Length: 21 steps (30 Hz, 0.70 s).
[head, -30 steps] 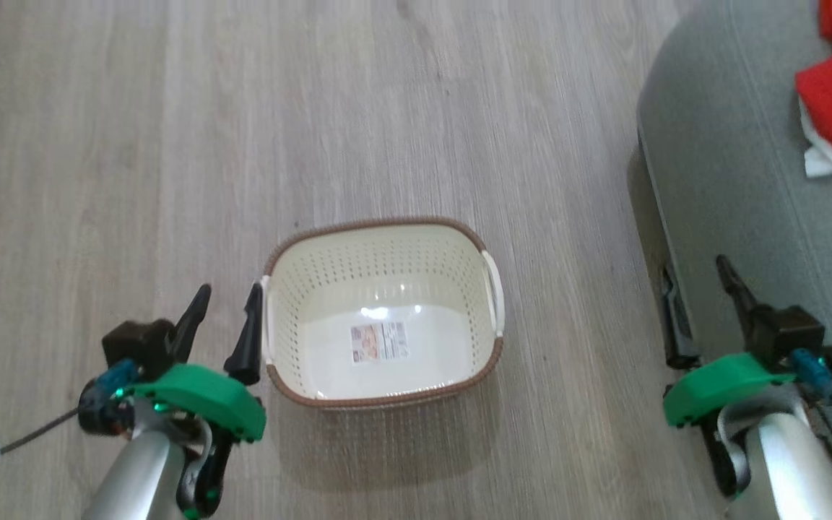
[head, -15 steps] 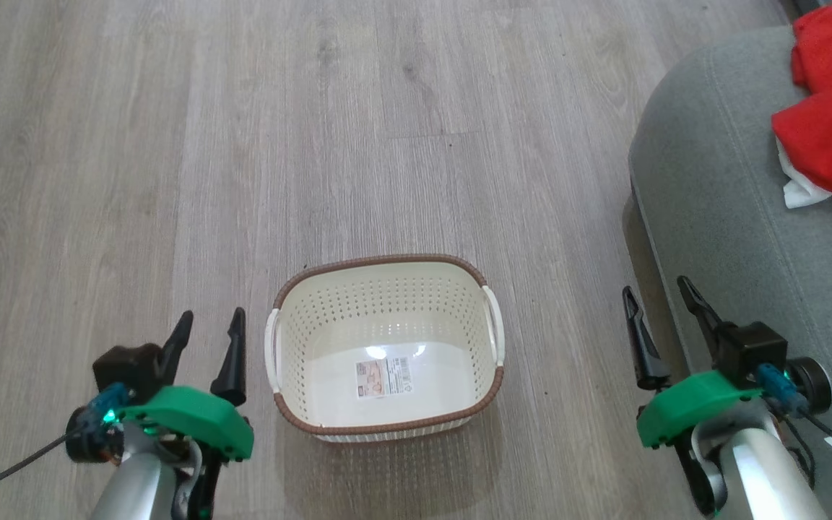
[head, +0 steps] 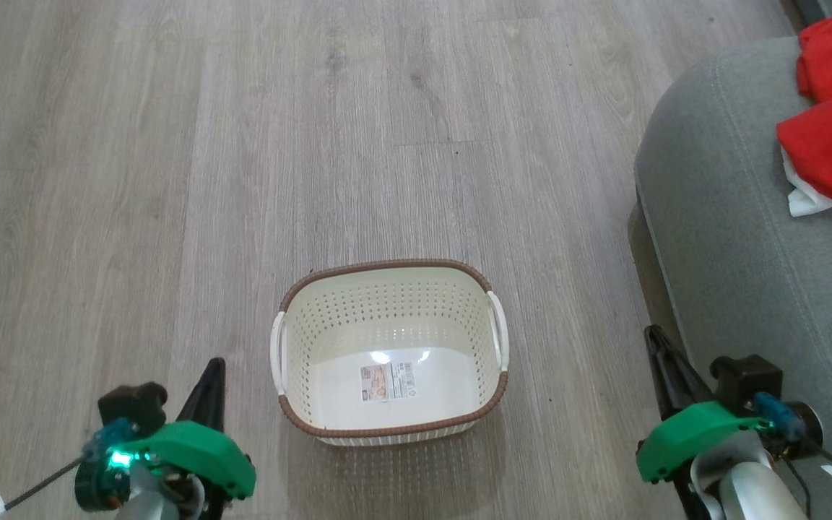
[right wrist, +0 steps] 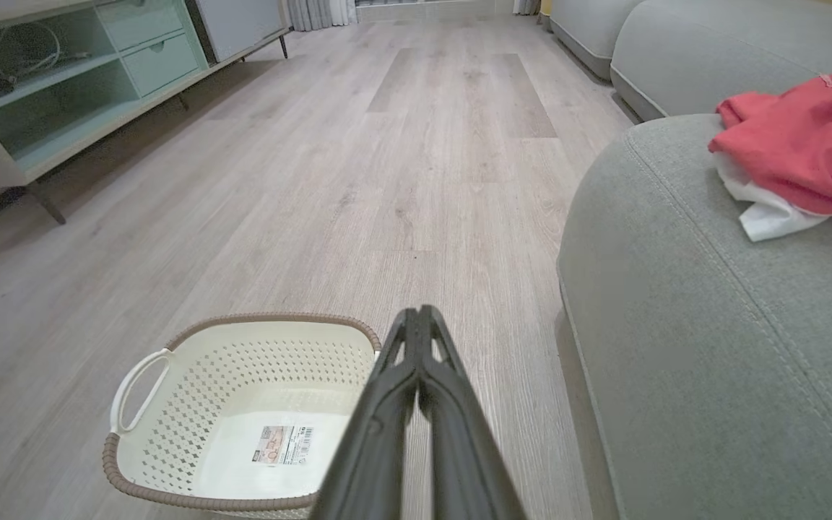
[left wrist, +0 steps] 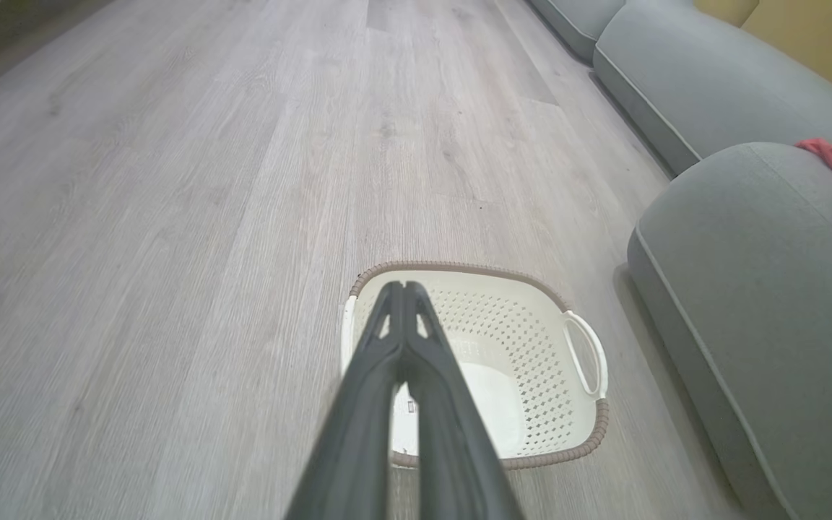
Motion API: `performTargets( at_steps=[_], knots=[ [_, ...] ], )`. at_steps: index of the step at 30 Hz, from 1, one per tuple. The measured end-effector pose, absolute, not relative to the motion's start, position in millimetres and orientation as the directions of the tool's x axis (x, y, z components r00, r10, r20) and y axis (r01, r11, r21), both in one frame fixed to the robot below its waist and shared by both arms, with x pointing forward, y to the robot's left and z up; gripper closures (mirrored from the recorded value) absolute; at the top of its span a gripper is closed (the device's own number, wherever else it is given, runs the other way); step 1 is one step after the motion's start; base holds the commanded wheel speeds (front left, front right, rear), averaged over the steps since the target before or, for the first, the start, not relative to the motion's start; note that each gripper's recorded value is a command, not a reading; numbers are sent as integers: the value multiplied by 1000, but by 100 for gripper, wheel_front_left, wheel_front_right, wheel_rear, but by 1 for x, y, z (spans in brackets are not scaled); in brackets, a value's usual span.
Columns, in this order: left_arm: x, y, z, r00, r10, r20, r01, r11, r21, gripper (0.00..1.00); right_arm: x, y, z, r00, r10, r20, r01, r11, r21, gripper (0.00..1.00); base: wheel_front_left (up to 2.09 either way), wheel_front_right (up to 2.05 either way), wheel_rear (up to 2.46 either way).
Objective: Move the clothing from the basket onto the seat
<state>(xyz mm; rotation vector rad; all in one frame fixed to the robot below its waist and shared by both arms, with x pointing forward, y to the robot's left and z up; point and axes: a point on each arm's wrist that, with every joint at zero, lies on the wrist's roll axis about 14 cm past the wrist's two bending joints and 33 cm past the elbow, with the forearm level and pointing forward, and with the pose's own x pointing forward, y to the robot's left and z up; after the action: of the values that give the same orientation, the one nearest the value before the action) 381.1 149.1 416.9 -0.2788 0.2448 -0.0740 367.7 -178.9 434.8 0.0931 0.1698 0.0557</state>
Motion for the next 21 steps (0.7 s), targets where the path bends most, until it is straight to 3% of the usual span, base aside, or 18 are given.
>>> performTargets(
  at_steps=[21],
  knots=[
    [383, 158, 425, 970, -65, -233, -55, 878, -475, 100, 371, -190, 441, 987, 3, -163, 52, 941, 334, 100, 0, 0, 0]
  ],
)
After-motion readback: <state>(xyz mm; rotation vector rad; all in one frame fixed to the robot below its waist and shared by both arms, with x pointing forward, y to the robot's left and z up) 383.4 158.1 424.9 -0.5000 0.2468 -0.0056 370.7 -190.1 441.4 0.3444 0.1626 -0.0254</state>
